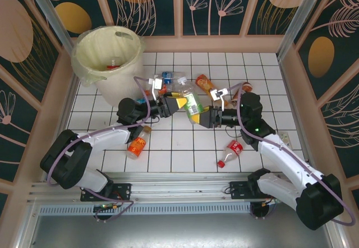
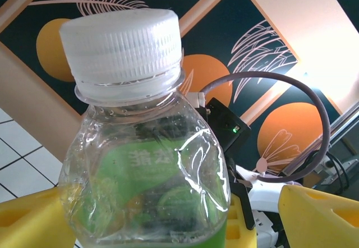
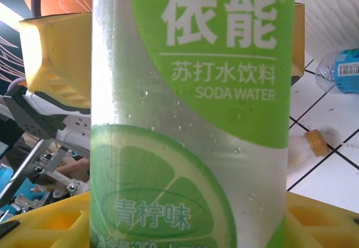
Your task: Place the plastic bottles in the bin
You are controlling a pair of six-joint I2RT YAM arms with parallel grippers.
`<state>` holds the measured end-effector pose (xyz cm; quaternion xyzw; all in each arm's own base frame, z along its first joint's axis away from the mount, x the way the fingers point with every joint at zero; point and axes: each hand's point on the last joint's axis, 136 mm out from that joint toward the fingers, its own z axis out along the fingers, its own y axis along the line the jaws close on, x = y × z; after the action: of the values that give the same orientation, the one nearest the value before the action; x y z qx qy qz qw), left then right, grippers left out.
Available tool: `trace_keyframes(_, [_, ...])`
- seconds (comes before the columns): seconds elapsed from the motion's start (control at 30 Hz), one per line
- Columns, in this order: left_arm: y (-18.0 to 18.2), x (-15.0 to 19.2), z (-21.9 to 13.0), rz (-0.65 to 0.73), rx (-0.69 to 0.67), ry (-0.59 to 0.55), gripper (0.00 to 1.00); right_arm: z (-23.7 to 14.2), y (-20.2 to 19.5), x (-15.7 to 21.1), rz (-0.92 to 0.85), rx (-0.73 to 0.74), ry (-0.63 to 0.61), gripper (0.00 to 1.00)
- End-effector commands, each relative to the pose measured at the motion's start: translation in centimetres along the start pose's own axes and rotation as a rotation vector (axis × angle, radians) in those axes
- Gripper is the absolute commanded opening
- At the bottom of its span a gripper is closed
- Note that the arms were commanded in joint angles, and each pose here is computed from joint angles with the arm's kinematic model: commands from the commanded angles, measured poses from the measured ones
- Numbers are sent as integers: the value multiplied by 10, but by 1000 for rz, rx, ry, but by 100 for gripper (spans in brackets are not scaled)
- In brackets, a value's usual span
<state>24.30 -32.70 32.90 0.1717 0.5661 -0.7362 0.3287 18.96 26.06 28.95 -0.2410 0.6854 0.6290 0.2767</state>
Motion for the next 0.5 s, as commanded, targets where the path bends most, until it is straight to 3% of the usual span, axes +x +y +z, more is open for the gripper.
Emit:
trace_keyframes(0.0, [-33,-9,3,76,96,-2,91,-2,16,-1,-55,-58,-4,60])
trace_keyframes(0.23, [-35,-9,5,81,99,0,95,1,24,5,-63,-97,22,60])
trace_keyframes(0.47, [-41,-10,8,87,116,5,80,4,17,8,-46,-70,29,60])
